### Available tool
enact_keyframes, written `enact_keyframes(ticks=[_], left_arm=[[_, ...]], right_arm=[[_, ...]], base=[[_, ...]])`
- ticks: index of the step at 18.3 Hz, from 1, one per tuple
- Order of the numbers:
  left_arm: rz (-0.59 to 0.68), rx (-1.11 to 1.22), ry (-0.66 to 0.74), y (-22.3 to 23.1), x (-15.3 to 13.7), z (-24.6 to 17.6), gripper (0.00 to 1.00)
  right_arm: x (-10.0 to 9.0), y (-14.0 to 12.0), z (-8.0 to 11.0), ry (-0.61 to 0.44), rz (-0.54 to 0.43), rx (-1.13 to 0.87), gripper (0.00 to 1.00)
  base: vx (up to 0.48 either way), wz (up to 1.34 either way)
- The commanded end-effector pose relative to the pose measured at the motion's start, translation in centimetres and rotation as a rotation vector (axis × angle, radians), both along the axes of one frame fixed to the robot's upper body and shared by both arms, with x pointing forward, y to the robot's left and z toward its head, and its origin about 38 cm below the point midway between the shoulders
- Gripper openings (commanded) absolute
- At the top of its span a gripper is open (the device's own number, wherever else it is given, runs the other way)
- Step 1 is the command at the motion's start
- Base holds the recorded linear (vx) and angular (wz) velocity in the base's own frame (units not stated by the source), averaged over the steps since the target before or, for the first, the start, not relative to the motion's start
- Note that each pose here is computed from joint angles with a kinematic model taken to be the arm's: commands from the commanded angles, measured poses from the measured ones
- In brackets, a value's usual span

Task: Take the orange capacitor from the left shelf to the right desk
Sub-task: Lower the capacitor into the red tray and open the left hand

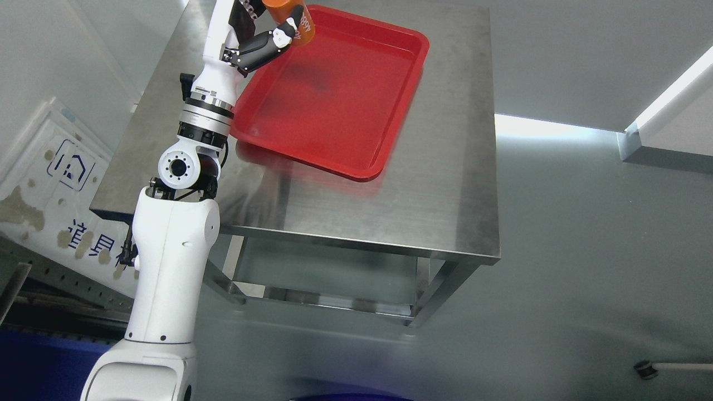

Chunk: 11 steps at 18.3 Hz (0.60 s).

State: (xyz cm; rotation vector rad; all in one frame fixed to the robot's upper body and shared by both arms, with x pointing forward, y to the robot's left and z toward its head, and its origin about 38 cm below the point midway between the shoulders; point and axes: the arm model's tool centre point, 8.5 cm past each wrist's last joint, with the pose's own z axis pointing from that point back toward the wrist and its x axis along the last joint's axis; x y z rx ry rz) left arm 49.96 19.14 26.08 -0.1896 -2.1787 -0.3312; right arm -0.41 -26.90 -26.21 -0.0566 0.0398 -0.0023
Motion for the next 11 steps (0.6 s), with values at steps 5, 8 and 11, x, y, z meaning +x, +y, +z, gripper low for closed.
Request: enact_keyframes(ticks=[5, 8, 11], left_arm=[[-0.002, 0.097, 0.233, -0.3, 0.9, -8.8, 0.04], [-0.006, 0.097, 0.259, -0.2, 0.1, -10.4, 0.06], [-0.016, 0.098, 0.214, -0.5, 0.3, -9.0, 0.36]], right_arm=[[-1.4, -1.1, 0.1, 0.01, -0.011, -0.016, 1.0], [-1.4, -1.1, 0.1, 0.01, -0.011, -0.018, 1.0], [-1.4, -1.1, 0.1, 0.01, -0.011, -0.018, 1.0]], base=[[0.12, -0.1], [0.06, -0.02], [0.007, 0.0]])
